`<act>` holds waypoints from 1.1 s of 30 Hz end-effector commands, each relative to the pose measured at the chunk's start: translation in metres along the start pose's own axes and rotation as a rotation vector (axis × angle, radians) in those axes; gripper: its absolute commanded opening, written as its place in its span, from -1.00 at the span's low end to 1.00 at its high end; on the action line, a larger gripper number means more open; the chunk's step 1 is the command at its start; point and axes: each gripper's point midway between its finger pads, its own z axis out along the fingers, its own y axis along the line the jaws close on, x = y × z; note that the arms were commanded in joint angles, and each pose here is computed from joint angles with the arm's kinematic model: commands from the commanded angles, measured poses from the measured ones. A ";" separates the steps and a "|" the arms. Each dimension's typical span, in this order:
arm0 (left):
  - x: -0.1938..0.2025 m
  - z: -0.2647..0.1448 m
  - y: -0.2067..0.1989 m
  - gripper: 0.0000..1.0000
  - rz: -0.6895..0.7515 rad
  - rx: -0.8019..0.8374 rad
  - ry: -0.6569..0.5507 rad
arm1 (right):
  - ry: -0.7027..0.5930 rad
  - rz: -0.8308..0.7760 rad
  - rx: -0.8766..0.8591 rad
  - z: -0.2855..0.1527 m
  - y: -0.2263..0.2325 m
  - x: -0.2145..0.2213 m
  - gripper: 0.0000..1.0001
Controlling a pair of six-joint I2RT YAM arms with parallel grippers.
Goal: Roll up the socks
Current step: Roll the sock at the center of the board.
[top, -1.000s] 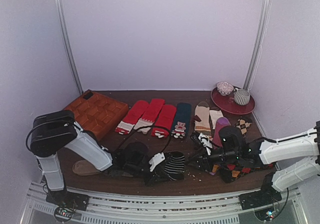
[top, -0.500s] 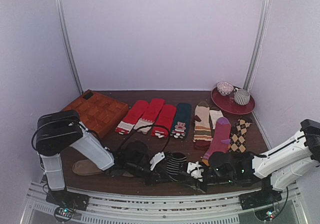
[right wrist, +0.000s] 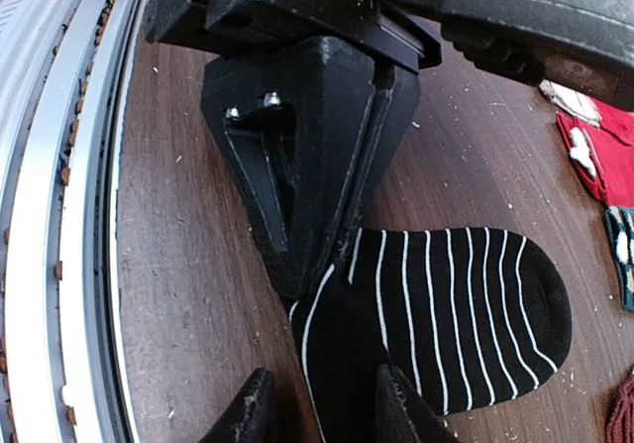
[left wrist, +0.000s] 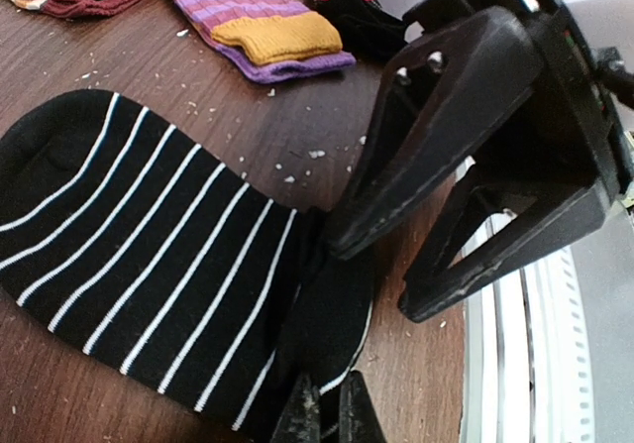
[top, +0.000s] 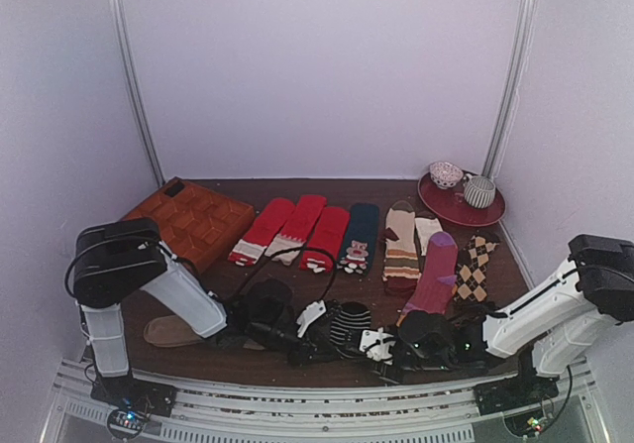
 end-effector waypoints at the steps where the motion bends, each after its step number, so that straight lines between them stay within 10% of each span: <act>1: 0.139 -0.017 0.019 -1.00 -0.243 -0.106 0.424 | -0.011 -0.012 0.035 0.008 -0.005 -0.006 -0.29; 12: 0.134 -0.018 0.021 -1.00 -0.216 -0.117 0.411 | 0.143 0.112 -0.014 0.020 0.007 0.031 -0.83; 22: 0.007 -0.051 0.023 0.16 0.165 -0.305 0.082 | 0.265 0.535 -0.233 0.013 0.017 0.059 -0.90; 33: -0.046 -0.032 -0.007 0.17 0.453 -0.177 -0.074 | 0.449 0.867 -0.421 0.015 0.029 0.092 -0.88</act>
